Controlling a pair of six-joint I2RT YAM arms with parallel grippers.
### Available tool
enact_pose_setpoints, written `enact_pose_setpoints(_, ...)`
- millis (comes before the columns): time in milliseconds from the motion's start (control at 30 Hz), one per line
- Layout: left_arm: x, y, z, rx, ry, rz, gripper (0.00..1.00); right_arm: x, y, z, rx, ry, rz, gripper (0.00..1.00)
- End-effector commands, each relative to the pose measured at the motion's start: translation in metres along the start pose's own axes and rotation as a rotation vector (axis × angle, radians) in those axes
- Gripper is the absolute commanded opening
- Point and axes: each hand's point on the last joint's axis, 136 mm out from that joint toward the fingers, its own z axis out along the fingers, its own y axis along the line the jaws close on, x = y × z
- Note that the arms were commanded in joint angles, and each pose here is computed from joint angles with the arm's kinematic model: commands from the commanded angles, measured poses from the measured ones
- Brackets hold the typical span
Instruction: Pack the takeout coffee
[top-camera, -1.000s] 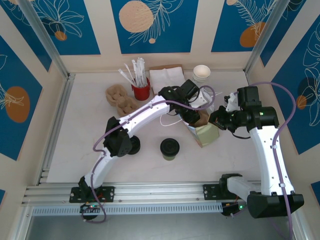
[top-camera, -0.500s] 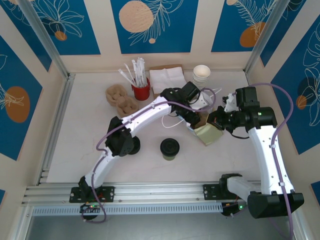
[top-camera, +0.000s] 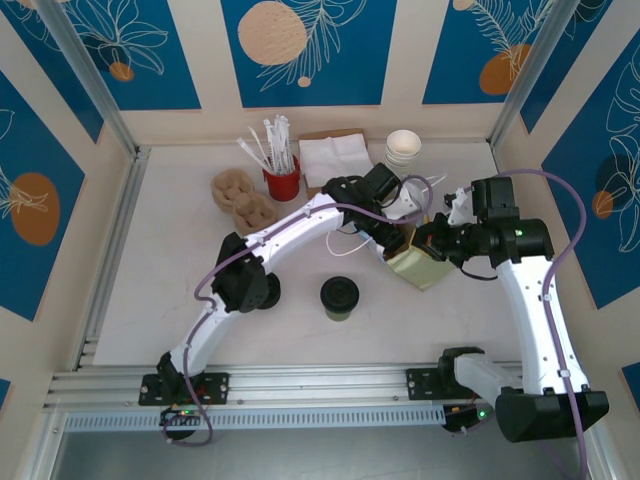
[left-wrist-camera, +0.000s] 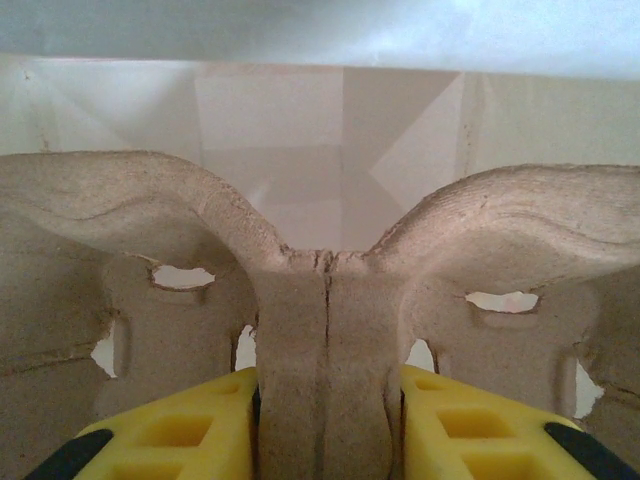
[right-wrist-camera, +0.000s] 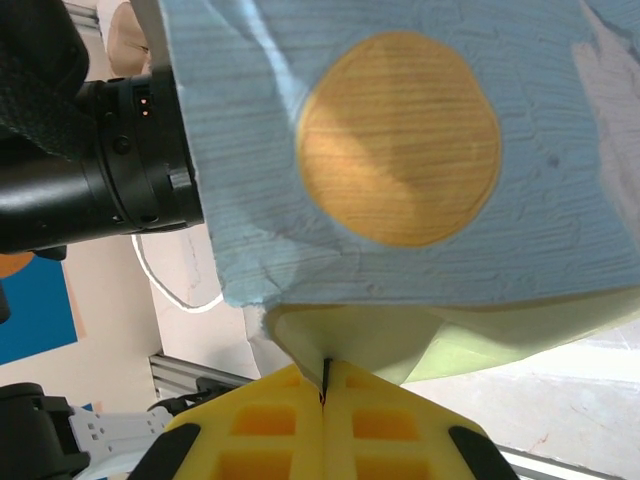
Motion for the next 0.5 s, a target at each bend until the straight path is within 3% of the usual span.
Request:
enact_pose_setpoints(0, -0.003, -0.008, -0.015, 0.024, -0.021, -0.008, 0.35, 0.003, 0.017, -0.007, -0.09, -0.006, -0.001, 0.04)
enact_pose_setpoints(467, 0.004, -0.003, -0.052, -0.021, 0.008, 0.023, 0.35, -0.002, 0.038, -0.016, -0.321, -0.012, 0.134, 0.0)
